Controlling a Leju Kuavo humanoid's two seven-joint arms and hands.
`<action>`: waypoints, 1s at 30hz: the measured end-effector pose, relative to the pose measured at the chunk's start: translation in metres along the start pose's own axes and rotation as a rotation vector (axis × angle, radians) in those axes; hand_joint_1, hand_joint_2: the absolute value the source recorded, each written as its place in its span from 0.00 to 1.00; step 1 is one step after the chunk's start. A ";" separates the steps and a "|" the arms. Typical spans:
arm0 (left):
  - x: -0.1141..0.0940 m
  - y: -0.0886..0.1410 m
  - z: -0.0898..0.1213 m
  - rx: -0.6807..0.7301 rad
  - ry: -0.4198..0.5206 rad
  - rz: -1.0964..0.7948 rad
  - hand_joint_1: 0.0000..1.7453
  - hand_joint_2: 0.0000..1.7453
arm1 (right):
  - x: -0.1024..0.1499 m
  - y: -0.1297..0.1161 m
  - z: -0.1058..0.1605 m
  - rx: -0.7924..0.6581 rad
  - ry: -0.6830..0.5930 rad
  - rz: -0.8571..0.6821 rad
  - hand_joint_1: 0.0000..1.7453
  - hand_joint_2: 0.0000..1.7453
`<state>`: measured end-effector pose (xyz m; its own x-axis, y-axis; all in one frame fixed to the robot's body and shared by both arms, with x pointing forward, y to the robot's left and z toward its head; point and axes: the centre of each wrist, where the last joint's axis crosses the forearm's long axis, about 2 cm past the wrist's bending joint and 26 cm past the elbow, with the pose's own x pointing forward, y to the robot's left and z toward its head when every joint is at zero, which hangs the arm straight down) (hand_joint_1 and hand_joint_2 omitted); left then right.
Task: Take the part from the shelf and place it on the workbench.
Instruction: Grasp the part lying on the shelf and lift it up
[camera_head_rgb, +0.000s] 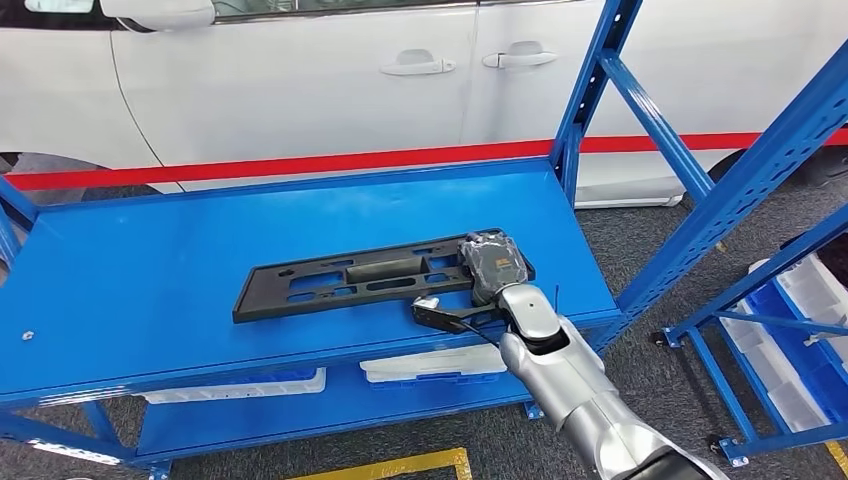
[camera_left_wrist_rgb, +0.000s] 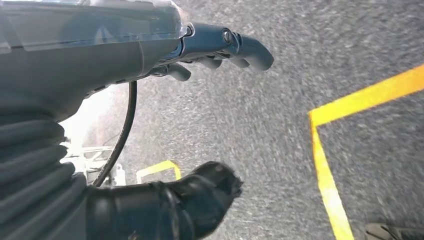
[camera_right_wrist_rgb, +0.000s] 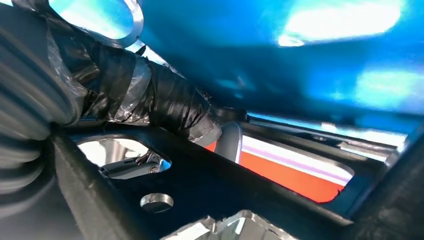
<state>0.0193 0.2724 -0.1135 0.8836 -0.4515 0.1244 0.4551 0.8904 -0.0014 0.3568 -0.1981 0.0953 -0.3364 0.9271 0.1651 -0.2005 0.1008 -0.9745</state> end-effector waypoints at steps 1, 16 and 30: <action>-0.001 0.000 0.000 0.007 0.011 0.004 0.00 1.00 | 0.002 -0.004 0.001 -0.016 -0.014 -0.033 1.00 1.00; 0.000 -0.002 0.000 0.016 0.057 -0.001 0.00 1.00 | 0.031 -0.096 0.028 -0.352 -0.238 -0.153 1.00 1.00; 0.001 -0.002 0.000 0.001 0.061 -0.013 0.00 1.00 | 0.046 -0.104 0.049 -0.360 -0.407 -0.170 1.00 1.00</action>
<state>0.0194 0.2704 -0.1134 0.8825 -0.4660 0.0633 0.4669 0.8843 0.0006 0.3174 -0.1836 0.2120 -0.6688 0.6802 0.3000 0.0197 0.4196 -0.9075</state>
